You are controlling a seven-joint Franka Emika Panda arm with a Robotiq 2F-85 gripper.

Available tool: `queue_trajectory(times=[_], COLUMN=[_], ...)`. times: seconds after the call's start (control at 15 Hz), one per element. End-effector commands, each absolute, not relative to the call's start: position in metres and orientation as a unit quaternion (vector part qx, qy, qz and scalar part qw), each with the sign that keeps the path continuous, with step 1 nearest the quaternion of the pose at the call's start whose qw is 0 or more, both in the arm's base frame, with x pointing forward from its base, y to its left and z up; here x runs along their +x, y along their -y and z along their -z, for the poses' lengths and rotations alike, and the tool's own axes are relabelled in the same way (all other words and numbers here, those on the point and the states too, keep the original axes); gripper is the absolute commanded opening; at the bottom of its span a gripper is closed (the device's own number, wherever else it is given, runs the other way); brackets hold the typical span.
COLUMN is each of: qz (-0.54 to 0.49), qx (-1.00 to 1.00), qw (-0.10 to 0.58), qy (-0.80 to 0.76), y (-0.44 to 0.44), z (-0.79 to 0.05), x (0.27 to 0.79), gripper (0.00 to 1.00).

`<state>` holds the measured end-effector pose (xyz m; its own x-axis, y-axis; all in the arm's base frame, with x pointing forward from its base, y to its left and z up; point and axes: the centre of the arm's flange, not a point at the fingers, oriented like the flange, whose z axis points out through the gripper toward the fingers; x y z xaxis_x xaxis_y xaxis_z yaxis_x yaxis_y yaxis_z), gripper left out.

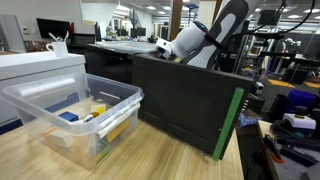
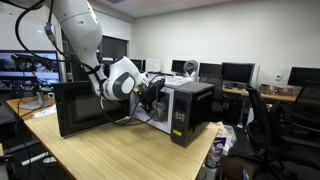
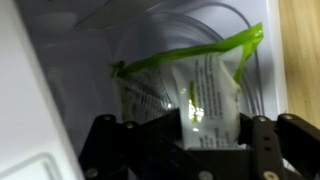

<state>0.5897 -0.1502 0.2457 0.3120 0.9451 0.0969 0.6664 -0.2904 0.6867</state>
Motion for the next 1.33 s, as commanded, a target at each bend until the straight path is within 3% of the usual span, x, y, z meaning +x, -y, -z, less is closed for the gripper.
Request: queue_trajectory(times=[0.0,0.27,0.33,0.8,1.27], qz=[-0.266,-0.261,-0.256,-0.236,-0.15], qx=[0.76,0.762,0.764,0.772,0.828], qw=[0.287,0.287,0.282,0.261,0.257], qy=[-0.519,-0.519,-0.521,-0.53,-0.476], y=[0.146,0.147,0.147,0.138,0.138], z=[-0.212,-0.212,-0.215,-0.225,-0.263], x=[0.566,0.565,0.562,0.527,0.441], gripper=[0.66,0.96,0.99,1.0,1.0])
